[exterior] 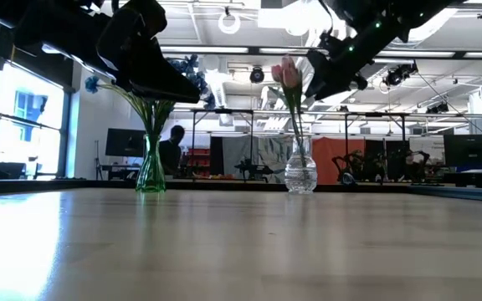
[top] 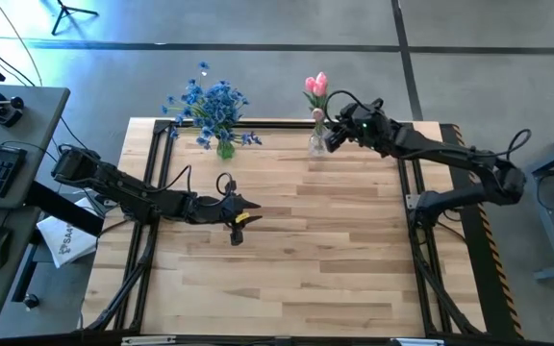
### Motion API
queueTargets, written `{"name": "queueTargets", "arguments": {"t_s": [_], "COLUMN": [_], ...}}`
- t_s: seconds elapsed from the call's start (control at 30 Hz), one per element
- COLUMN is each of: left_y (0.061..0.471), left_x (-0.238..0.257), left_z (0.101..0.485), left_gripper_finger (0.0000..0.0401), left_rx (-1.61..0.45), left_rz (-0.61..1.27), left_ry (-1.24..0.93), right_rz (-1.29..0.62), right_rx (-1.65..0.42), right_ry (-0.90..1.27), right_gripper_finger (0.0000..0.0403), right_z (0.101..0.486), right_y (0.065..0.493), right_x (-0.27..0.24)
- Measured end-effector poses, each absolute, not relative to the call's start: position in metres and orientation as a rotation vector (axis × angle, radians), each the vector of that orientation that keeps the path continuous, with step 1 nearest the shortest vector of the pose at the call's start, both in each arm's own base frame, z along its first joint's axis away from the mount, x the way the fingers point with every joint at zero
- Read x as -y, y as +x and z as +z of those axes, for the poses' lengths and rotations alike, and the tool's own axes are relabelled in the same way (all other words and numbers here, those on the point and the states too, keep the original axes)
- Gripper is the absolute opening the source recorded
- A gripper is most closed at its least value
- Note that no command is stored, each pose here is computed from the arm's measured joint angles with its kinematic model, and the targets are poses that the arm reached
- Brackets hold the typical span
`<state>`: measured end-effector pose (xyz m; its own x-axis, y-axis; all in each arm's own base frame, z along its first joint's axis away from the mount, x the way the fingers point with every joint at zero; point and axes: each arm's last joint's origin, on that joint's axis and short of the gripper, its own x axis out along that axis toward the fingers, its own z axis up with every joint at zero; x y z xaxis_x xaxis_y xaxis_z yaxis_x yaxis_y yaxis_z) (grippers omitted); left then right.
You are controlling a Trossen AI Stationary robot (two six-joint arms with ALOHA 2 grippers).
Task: Sort flowers into vase by color
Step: Return to Home Position
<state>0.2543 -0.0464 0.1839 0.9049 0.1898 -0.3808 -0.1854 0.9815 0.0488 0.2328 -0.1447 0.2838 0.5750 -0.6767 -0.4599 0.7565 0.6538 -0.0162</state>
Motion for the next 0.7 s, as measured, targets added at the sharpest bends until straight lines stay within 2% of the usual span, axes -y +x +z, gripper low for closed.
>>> {"name": "queueTargets", "arguments": {"t_s": [0.17,0.33,0.5,0.7], "left_y": [0.254,0.254,0.254,0.253], "left_x": [0.046,0.045,0.045,0.049], "left_z": [0.184,0.184,0.183,0.183], "left_gripper_finger": [0.0131,0.0131,0.0131,0.0131], "left_rx": [-0.392,-0.387,-0.393,-0.393], "left_rz": [0.213,0.247,0.248,0.238], "left_ry": [0.012,0.005,0.007,0.012], "right_rz": [-0.812,-0.735,-0.419,-0.048], "right_rx": [-0.435,-0.442,-0.447,-0.320], "right_ry": [0.201,0.193,0.206,0.209], "right_gripper_finger": [0.0196,0.0197,0.0171,0.0126], "right_z": [0.299,0.312,0.301,0.258], "right_y": [0.218,0.201,0.189,0.169], "right_x": [0.132,0.105,0.065,0.020]}}
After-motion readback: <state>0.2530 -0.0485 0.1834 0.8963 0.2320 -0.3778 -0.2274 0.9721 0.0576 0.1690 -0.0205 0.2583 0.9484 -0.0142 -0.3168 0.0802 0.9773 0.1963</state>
